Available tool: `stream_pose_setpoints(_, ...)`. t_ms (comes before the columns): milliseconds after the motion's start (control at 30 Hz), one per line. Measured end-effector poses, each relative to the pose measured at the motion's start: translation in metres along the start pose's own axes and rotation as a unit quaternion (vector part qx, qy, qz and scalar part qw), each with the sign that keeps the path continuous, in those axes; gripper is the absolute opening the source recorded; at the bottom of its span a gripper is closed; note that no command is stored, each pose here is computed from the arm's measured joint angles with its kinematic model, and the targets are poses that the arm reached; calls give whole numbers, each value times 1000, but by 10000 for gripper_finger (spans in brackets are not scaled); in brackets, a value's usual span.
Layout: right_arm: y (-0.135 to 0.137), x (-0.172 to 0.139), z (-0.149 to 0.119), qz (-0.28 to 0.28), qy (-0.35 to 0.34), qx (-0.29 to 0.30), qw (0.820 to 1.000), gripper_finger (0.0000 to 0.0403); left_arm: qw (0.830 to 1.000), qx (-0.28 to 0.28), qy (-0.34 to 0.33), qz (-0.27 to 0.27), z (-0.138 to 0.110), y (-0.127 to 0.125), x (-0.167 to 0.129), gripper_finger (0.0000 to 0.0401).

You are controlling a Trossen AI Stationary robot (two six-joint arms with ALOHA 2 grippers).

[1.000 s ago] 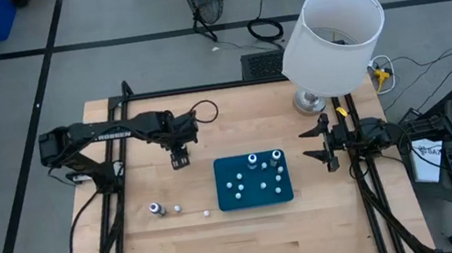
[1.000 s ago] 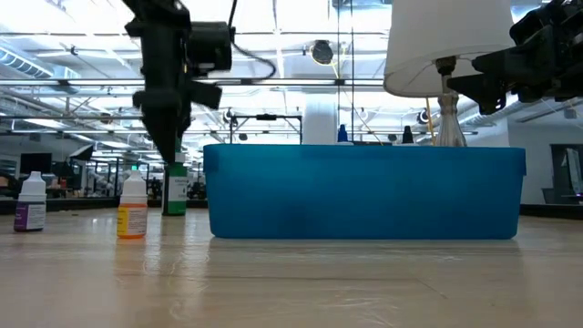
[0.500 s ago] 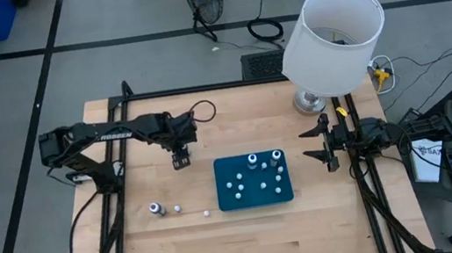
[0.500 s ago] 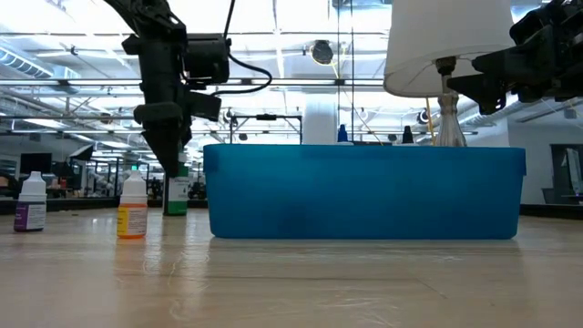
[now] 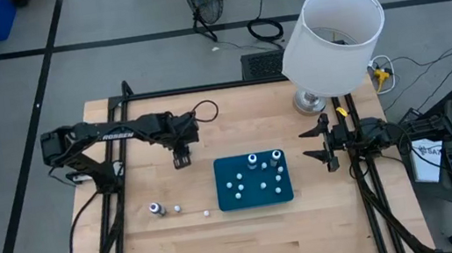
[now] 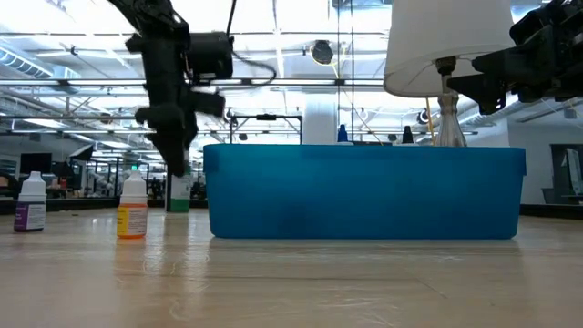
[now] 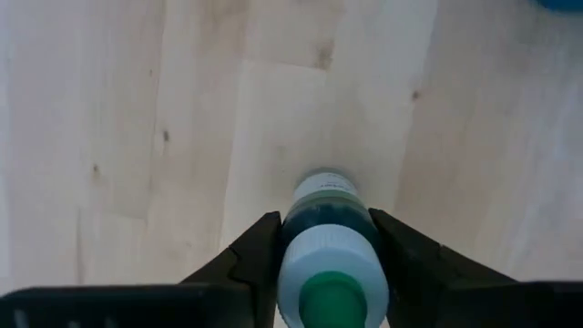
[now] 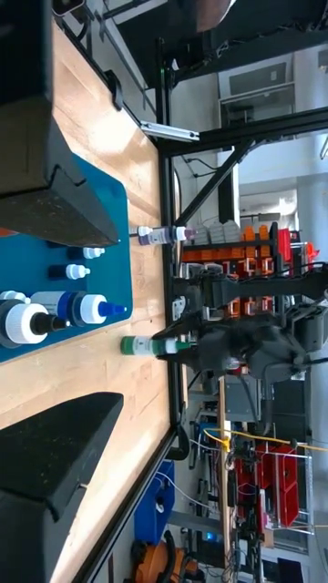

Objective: Pick & Place food coloring
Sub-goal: Put the big green food coloring bottle into the blue bin

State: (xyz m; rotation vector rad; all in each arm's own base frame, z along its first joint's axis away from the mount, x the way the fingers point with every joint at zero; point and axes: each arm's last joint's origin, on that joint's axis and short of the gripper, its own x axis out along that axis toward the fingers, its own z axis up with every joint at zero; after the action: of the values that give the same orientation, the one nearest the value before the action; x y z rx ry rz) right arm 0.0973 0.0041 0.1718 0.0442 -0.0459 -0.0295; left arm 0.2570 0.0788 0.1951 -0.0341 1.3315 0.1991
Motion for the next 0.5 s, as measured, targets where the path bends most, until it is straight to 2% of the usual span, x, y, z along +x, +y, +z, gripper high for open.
stream_pose_setpoints(167,0,0,0,0,0,0,1000,263,997,42,-57,-5,19,-20,-44,143)
stream_pose_setpoints(333,0,0,0,0,0,0,1000,263,990,66,-128,10,49,-52,-100,143)
stream_pose_setpoints(400,0,0,0,0,-1,0,1000,263,987,85,-132,31,59,-66,-112,143)
stream_pose_setpoints(500,0,0,0,0,0,0,1000,263,986,116,-114,40,74,-86,-109,143)
